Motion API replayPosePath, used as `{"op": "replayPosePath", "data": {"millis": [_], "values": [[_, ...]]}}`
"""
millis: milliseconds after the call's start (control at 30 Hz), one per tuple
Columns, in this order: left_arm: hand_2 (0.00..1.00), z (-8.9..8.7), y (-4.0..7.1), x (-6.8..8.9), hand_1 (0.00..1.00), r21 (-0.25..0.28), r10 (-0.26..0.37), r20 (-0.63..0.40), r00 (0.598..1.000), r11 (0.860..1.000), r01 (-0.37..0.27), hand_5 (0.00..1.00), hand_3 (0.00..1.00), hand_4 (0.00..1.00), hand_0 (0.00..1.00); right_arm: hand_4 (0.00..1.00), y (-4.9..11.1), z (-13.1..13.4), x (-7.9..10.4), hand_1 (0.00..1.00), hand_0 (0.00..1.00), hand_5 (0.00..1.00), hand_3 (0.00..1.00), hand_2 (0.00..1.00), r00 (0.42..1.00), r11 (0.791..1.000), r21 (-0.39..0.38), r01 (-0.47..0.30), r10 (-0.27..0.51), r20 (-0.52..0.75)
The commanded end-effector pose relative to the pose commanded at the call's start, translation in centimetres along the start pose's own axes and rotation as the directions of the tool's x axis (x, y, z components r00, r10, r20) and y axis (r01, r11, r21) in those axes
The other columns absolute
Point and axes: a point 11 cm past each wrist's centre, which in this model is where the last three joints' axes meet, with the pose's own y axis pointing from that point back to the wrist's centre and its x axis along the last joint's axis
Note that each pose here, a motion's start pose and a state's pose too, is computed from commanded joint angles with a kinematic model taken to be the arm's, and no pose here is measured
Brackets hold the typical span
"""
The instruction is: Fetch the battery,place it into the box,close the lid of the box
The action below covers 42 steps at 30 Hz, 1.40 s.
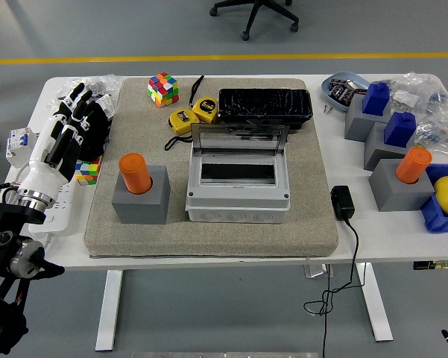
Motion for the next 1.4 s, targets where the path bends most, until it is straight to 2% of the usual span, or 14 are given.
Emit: {"op": "replayPosePath", "data": {"millis": [133, 167, 333, 367, 533, 567, 1400], "values": [[0.998, -0.3, 0.0, -0.3, 0.998, 0.013, -0.013, 0.01, 1.0, 1.0, 0.012, 0.742, 0.998, 0.998, 0.99, 0.998, 0.0, 0.1, 0.0, 0.907, 0.912, 0.998, 0.917, 0.866, 1.0, 1.0, -0.002, 0.001, -0.001, -0.001], [0.969, -0.4, 0.1, -0.3, 0.951, 0.017, -0.015, 0.013, 1.0, 1.0, 0.014, 0.732, 0.971, 0.998, 0.952, 0.998, 0.0, 0.1, 0.0, 0.907, 0.909, 0.998, 0.916, 0.866, 1.0, 1.0, -0.002, 0.001, -0.001, -0.001], [0.969, -2.0, 0.4, -0.4, 0.951, 0.074, -0.037, 0.038, 0.999, 0.997, 0.034, 0.732, 0.971, 0.998, 0.952, 0.998, 0.1, 0.4, 0.0, 0.907, 0.909, 0.998, 0.916, 0.866, 1.0, 1.0, -0.009, 0.001, -0.001, -0.004], [0.916, -2.3, 0.5, -0.5, 0.917, 0.084, -0.042, 0.037, 0.998, 0.996, 0.039, 0.729, 0.881, 0.998, 0.933, 0.998, 0.1, 0.5, 0.0, 0.907, 0.909, 0.998, 0.915, 0.864, 1.0, 1.0, -0.01, 0.0, -0.001, -0.005], [0.916, -3.4, 0.8, -1.2, 0.917, 0.126, -0.081, 0.047, 0.996, 0.989, 0.075, 0.729, 0.881, 0.998, 0.933, 0.998, 0.0, 0.4, 0.1, 0.907, 0.909, 0.998, 0.915, 0.864, 1.0, 1.0, -0.008, 0.0, 0.0, -0.006], [0.998, -3.5, 0.8, -1.2, 0.96, 0.13, -0.086, 0.049, 0.995, 0.988, 0.079, 0.723, 0.998, 0.998, 0.946, 0.998, 0.0, 0.4, 0.1, 0.907, 0.91, 0.998, 0.914, 0.864, 1.0, 1.0, -0.008, 0.0, 0.0, -0.006], [0.998, -4.0, 0.0, -2.5, 0.967, 0.162, -0.144, 0.081, 0.986, 0.978, 0.129, 0.706, 0.998, 0.998, 0.924, 0.998, 0.0, 0.2, 0.3, 0.905, 0.909, 0.998, 0.907, 0.86, 1.0, 1.0, -0.008, -0.006, 0.006, 0.001]]}}
